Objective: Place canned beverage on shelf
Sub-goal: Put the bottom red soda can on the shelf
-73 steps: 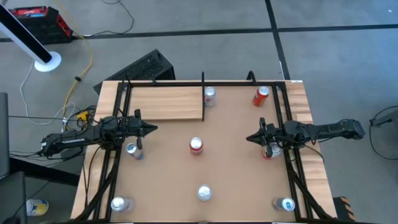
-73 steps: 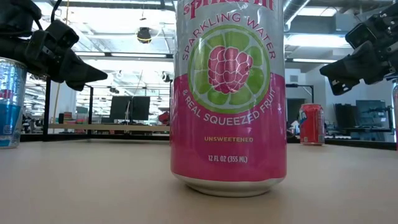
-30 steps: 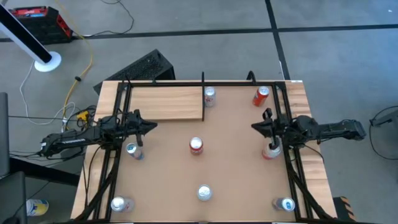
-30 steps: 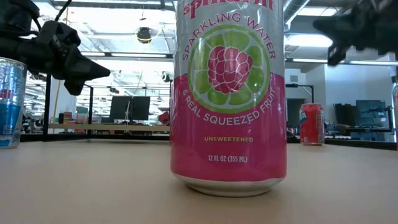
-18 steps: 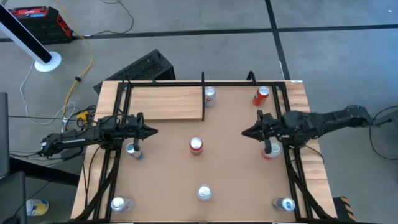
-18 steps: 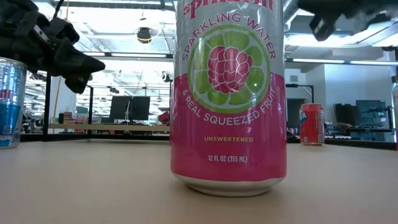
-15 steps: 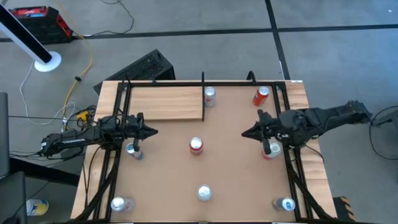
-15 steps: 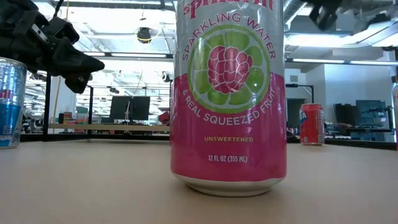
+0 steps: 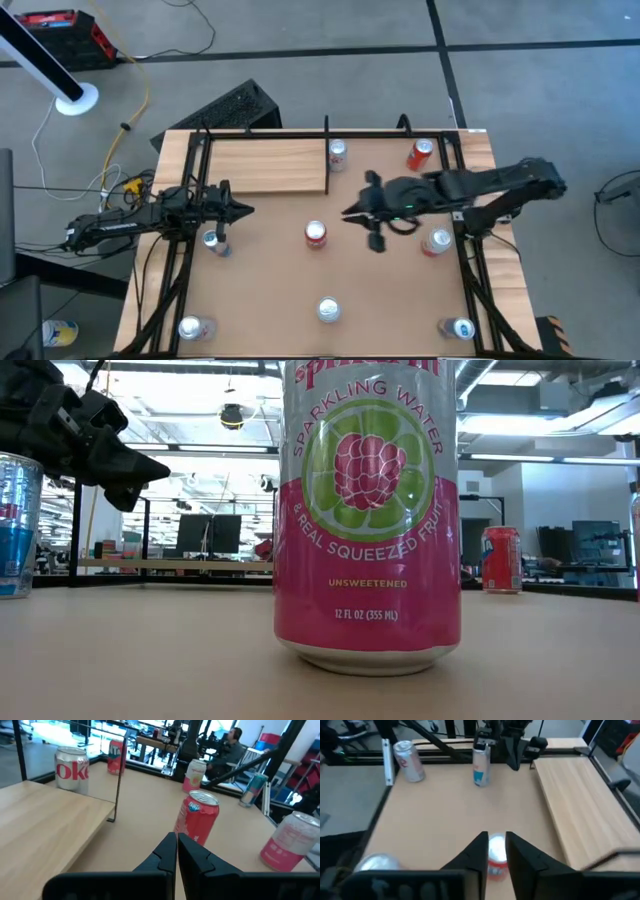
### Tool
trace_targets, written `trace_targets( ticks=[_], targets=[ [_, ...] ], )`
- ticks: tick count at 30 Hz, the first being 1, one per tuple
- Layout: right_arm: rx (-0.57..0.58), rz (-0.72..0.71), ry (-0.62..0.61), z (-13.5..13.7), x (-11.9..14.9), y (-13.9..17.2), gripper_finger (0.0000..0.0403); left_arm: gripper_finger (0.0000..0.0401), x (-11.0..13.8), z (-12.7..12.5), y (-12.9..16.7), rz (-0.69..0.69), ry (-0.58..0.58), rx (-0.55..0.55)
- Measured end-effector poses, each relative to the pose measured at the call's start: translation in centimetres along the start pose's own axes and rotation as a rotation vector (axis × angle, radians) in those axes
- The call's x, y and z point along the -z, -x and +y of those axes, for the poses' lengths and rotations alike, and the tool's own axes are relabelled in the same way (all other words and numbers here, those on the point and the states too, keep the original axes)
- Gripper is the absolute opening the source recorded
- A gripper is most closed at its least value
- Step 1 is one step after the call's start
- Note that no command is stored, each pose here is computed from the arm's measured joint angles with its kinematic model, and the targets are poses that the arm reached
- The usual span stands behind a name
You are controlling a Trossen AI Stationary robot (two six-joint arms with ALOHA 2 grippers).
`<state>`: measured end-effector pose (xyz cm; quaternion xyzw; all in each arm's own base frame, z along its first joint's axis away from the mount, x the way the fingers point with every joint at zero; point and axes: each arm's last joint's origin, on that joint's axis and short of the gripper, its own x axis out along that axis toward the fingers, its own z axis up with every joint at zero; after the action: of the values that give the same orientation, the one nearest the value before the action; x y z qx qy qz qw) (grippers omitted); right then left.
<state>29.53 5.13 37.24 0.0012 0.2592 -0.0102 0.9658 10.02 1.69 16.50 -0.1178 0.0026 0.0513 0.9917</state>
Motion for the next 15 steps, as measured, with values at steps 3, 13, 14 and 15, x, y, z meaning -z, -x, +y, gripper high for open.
trace_targets(
  ticks=[3,13,14,15],
  targets=[
    [0.022,0.018,0.034,-0.3,-0.4,-2.9,0.0123,0.0000,0.0,0.1,0.0,-0.006,-0.031,-0.033],
    [-0.024,0.188,0.064,-1.2,-1.4,-9.4,0.0274,0.0000,0.0,0.3,0.0,-0.013,-0.065,-0.084],
    [-0.021,0.223,0.072,-1.3,-1.2,-9.9,0.0289,0.0000,0.0,0.3,0.0,-0.013,-0.065,-0.084],
    [-0.018,0.258,0.076,-1.4,-1.0,-10.4,0.0301,0.0000,0.0,0.3,0.0,-0.013,-0.065,-0.084]
  ],
)
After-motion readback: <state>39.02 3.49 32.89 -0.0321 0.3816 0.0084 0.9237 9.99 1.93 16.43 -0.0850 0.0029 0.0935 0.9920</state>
